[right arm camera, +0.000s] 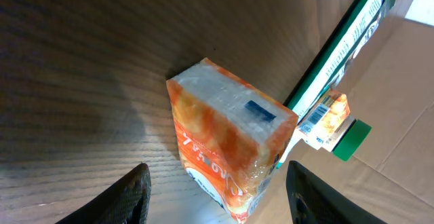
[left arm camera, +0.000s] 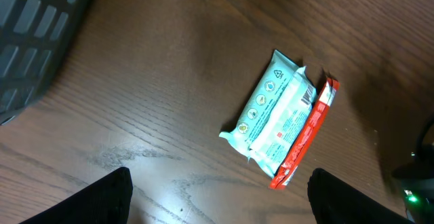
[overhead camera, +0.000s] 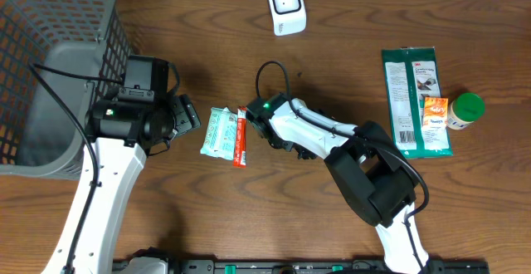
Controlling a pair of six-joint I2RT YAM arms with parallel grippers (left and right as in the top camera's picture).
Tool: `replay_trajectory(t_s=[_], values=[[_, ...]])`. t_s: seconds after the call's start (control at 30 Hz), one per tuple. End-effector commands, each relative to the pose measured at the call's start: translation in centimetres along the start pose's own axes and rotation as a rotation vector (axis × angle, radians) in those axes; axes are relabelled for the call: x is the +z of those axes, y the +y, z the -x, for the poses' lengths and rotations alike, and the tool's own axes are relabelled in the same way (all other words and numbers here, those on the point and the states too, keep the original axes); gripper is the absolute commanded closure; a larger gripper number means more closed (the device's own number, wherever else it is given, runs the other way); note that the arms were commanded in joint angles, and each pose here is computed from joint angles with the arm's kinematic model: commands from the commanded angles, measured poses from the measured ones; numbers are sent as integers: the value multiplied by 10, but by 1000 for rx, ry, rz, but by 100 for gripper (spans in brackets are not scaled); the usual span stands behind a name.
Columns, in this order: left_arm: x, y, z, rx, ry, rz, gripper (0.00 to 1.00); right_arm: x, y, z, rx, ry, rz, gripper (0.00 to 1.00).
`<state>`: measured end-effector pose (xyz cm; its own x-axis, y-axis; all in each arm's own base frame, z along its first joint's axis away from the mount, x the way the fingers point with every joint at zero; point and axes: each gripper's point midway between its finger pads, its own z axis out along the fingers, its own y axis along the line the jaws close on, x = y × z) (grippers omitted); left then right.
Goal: Scan the item barcode
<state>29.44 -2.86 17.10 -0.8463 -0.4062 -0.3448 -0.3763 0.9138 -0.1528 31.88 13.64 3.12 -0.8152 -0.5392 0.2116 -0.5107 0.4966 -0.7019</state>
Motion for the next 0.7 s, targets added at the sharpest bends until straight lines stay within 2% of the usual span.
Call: replay_trajectory(t_s=[0.0,0.17,0.4,0.5,0.6,0.67], values=[[-2,3,3,5,-11,11,17,-6,-3,5,26,-18,12,41],[-2,3,3,5,-11,11,16,-25,-10,12,71,-73,119,39],[-2,3,3,5,-11,11,17,-71,-4,28,49,-248,435,34],[-2,3,3,5,-11,11,17,-87,-12,32,104,-309,548,28],[-2,3,3,5,-10,11,17,-108,-13,39,157,-380,730,22],[-2,3,3,4,-11,11,17,-130,-6,49,173,-444,918,27]])
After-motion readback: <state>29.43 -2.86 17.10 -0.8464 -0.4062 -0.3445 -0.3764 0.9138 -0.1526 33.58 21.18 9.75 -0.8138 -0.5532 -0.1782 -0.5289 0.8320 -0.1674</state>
